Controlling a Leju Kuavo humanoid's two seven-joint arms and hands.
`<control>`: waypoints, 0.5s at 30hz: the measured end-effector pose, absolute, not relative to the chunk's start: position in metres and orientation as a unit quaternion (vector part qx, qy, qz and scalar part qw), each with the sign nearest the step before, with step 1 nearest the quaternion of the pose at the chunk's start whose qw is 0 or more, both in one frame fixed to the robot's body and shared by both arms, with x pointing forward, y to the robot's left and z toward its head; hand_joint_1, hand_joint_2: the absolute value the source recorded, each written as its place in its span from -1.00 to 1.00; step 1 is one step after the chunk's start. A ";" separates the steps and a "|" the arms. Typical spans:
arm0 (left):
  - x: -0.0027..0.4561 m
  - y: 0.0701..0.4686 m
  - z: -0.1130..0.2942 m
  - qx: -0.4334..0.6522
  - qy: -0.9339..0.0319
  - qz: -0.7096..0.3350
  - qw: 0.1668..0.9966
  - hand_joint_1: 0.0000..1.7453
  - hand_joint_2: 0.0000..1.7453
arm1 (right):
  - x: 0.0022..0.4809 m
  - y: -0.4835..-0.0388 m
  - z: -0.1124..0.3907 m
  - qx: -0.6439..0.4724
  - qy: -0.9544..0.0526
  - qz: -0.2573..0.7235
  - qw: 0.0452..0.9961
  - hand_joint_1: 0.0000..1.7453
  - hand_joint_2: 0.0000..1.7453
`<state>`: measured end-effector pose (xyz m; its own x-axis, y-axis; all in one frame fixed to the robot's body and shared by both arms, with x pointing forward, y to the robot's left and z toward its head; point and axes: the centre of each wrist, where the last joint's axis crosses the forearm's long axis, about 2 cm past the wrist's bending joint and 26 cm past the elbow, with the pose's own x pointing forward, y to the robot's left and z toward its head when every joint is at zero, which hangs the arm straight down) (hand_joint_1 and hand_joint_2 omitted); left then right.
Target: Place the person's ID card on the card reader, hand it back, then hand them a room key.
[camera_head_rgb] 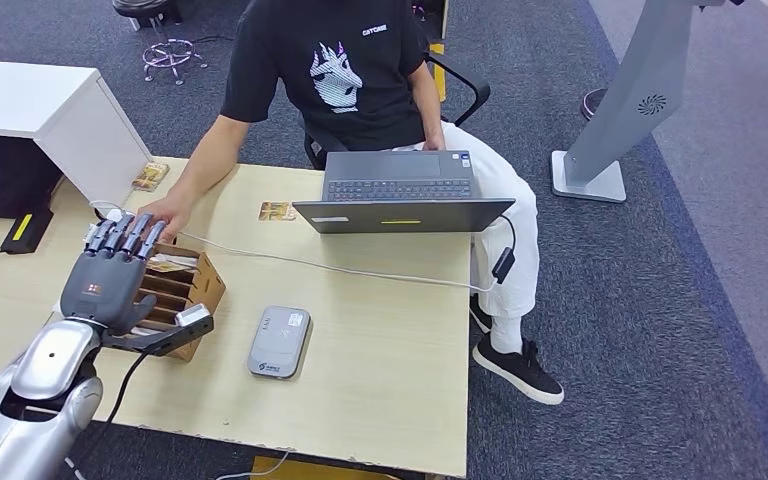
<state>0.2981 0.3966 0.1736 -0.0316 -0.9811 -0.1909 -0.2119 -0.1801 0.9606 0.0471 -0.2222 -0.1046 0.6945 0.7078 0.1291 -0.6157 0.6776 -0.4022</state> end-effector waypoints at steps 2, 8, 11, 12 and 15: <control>0.298 0.395 0.173 0.579 -0.516 -0.502 0.384 -1.00 1.00 | 0.047 -0.222 -0.105 -0.168 -0.139 0.365 0.905 -1.00 1.00; 0.297 0.387 0.169 0.566 -0.527 -0.501 0.388 -1.00 1.00 | 0.047 -0.222 -0.105 -0.170 -0.139 0.365 0.905 -1.00 1.00; 0.294 0.383 0.166 0.556 -0.534 -0.503 0.391 -1.00 1.00 | 0.047 -0.222 -0.105 -0.170 -0.139 0.365 0.905 -1.00 1.00; 0.293 0.380 0.164 0.553 -0.535 -0.506 0.390 -1.00 1.00 | 0.047 -0.222 -0.105 -0.170 -0.140 0.365 0.905 -1.00 1.00; 0.292 0.376 0.163 0.553 -0.531 -0.513 0.387 -1.00 1.00 | 0.047 -0.222 -0.105 -0.169 -0.142 0.365 0.904 -1.00 1.00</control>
